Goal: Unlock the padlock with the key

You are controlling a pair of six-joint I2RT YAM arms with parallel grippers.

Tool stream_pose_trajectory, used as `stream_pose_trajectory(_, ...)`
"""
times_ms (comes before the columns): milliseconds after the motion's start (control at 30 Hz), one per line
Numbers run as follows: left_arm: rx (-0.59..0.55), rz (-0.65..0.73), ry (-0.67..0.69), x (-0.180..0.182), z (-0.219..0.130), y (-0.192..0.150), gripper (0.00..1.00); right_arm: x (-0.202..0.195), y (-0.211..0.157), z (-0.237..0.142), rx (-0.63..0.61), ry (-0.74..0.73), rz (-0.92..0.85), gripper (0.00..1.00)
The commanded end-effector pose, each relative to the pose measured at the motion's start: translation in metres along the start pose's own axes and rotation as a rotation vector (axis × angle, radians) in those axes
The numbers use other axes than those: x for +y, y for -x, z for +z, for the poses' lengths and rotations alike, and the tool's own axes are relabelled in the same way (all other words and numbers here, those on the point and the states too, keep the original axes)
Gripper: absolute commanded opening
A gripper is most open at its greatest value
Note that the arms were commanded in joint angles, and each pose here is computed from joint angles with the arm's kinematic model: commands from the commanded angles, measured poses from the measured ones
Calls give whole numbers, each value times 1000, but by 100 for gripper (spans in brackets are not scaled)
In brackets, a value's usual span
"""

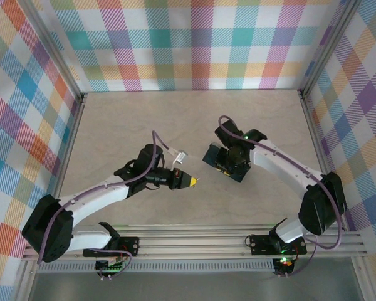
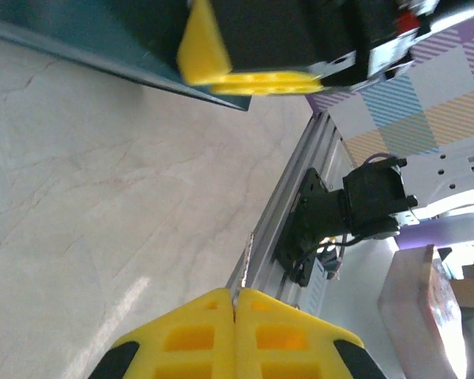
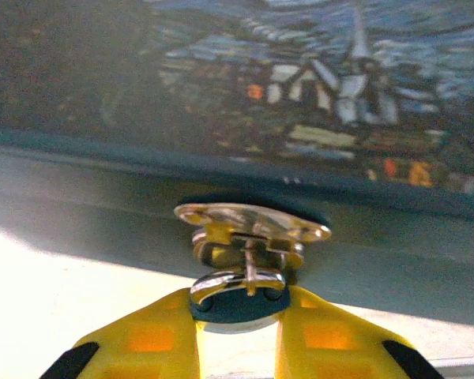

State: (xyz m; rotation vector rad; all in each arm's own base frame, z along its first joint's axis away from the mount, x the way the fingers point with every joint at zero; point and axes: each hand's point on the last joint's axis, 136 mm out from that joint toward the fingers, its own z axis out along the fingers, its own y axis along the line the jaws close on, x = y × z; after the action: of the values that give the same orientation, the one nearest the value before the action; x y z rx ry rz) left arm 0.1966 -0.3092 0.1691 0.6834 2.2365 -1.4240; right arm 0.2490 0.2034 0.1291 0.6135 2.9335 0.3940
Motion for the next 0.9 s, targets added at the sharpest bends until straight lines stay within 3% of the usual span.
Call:
stream_pose_trajectory(0,-121,134,-69,-13,9,21,0,8,4,6,-18,32,3,0)
stream_pose_trajectory(367,-178,156,-109,1,47,10,0,5,2,3,-20,30,-42,0)
stream_pose_trajectory(533,-241,133,-66,13,49,18,0,5,-1,6,1,36,-47,0)
stream_pose_trajectory(867,-248,124,-44,26,63,15,0,7,-4,9,11,64,-11,0)
